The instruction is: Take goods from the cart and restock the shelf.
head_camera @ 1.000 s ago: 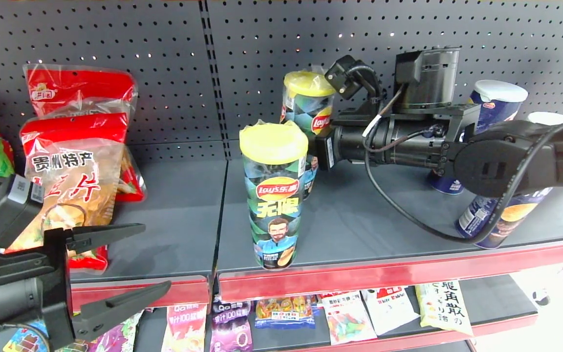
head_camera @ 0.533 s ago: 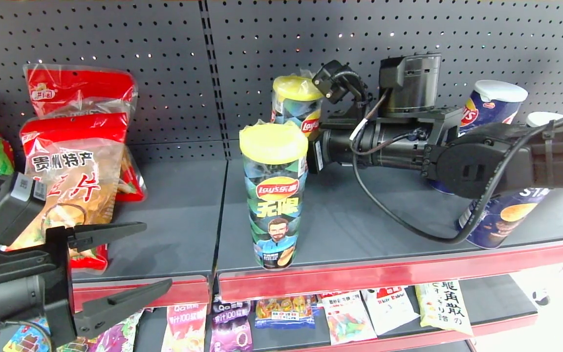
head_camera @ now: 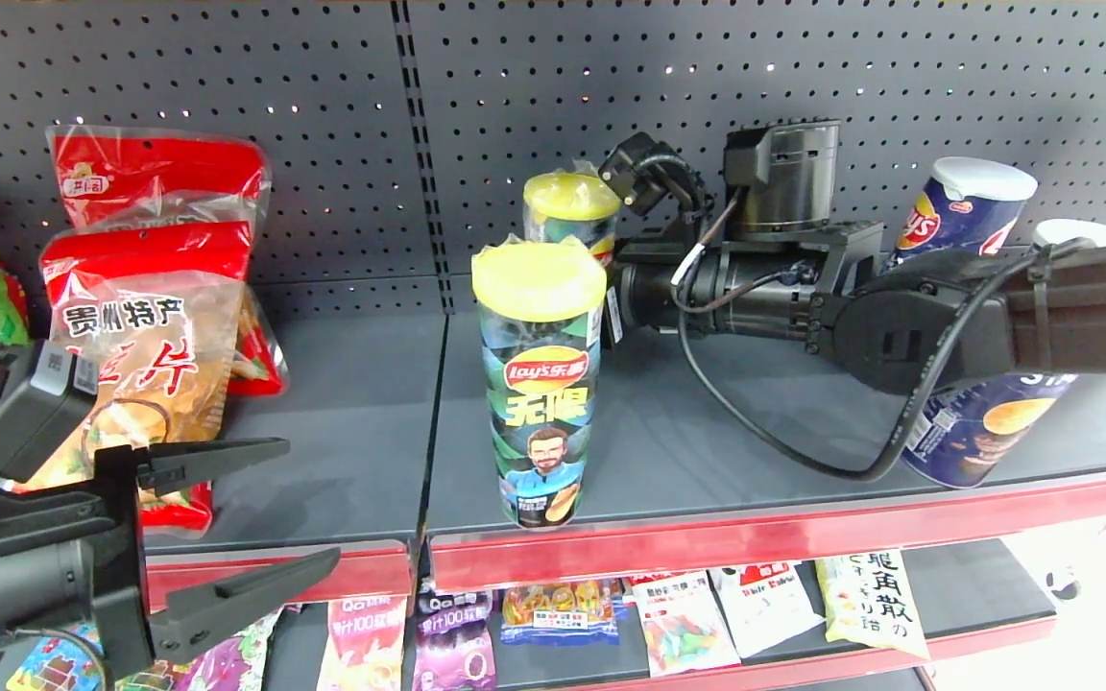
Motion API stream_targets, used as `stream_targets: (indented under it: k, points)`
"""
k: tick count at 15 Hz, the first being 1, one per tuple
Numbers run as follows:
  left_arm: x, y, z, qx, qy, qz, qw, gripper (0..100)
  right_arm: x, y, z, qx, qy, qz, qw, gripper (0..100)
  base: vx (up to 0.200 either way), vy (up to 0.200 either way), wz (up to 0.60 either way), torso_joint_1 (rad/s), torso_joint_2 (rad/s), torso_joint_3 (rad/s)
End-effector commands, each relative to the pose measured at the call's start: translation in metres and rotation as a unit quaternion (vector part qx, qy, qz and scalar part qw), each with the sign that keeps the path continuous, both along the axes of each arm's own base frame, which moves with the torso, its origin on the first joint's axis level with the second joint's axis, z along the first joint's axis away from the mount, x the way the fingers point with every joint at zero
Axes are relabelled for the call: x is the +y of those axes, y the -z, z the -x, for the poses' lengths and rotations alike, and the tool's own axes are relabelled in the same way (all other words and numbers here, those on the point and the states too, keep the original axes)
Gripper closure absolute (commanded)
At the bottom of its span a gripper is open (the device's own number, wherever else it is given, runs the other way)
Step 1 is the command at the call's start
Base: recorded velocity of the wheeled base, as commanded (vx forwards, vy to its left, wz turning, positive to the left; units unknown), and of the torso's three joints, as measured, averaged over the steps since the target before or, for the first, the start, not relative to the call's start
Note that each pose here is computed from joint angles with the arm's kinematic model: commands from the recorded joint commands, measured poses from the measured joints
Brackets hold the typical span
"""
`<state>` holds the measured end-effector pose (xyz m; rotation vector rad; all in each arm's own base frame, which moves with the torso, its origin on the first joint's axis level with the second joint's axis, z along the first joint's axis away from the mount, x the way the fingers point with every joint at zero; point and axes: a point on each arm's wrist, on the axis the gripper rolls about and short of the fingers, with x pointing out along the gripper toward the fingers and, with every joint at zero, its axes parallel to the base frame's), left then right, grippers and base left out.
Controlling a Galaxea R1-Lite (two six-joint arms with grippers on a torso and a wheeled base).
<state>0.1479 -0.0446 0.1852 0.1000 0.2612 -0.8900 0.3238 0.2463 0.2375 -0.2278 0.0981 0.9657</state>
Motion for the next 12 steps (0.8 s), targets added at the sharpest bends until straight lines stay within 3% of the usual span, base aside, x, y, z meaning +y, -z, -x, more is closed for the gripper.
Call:
stream_targets:
  k: [1,7,9,12]
  points:
    - [-0.001,0.001,-0.003,0.003,0.000,-0.001,1.0000,0,-0.002,-0.002,0.003,-0.001,0.000,0.000,1.000,0,0.000,0.000,0.00,0.000,0.00,0.000]
    - [-0.006,-0.005,-0.026,0.004,0.000,-0.006,1.0000,0,-0.025,-0.014,0.029,-0.002,0.006,-0.001,1.000,0,0.000,0.000,0.00,0.000,0.00,0.000]
    - [-0.009,-0.007,-0.037,-0.002,0.002,-0.015,0.9999,0,-0.035,-0.015,0.039,0.002,0.013,0.002,1.000,0,0.000,0.000,0.00,0.000,0.00,0.000]
    - [-0.021,-0.007,-0.052,0.005,0.023,-0.018,0.9996,0,-0.056,-0.010,0.052,0.013,0.028,0.011,0.999,0,0.000,0.000,0.00,0.000,0.00,0.000]
